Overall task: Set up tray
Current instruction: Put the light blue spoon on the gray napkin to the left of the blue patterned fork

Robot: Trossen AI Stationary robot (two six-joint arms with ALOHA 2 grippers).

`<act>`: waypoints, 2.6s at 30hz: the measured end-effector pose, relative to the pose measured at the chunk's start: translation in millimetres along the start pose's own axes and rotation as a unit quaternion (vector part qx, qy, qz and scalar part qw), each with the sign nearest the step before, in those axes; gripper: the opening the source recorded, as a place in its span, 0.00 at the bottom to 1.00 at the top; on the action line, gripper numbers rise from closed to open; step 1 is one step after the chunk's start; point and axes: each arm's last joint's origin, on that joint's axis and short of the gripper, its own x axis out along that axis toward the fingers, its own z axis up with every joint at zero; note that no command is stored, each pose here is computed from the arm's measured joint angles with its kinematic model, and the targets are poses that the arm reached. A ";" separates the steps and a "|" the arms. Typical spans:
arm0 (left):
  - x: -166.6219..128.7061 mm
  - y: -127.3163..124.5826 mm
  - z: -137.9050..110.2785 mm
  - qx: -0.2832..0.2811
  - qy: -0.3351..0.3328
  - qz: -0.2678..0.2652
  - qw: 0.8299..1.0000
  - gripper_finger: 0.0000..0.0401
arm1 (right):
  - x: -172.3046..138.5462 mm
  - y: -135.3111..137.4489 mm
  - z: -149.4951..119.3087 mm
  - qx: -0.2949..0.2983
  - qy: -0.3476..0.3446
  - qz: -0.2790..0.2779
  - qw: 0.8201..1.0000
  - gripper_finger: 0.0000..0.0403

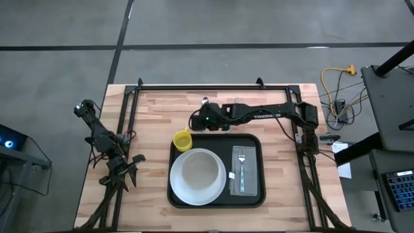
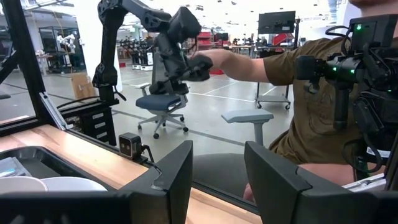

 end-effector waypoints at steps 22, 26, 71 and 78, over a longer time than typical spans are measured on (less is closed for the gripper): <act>0.0 0.0 0.0 0.000 0.000 0.000 1.000 0.33 | 29.4 19.5 45.2 0.012 0.016 -0.104 0.994 0.32; 0.0 0.0 -0.1 0.000 0.000 0.000 1.000 0.33 | 30.6 28.2 56.5 0.004 0.018 -0.133 0.991 0.31; 0.0 0.0 0.0 0.000 0.000 0.000 1.000 0.33 | 125.3 -18.1 78.6 -0.030 0.068 -0.224 0.972 0.32; 0.0 0.0 -0.2 0.000 0.000 0.000 1.000 0.33 | 125.6 -20.3 81.7 -0.019 0.088 -0.219 0.972 0.30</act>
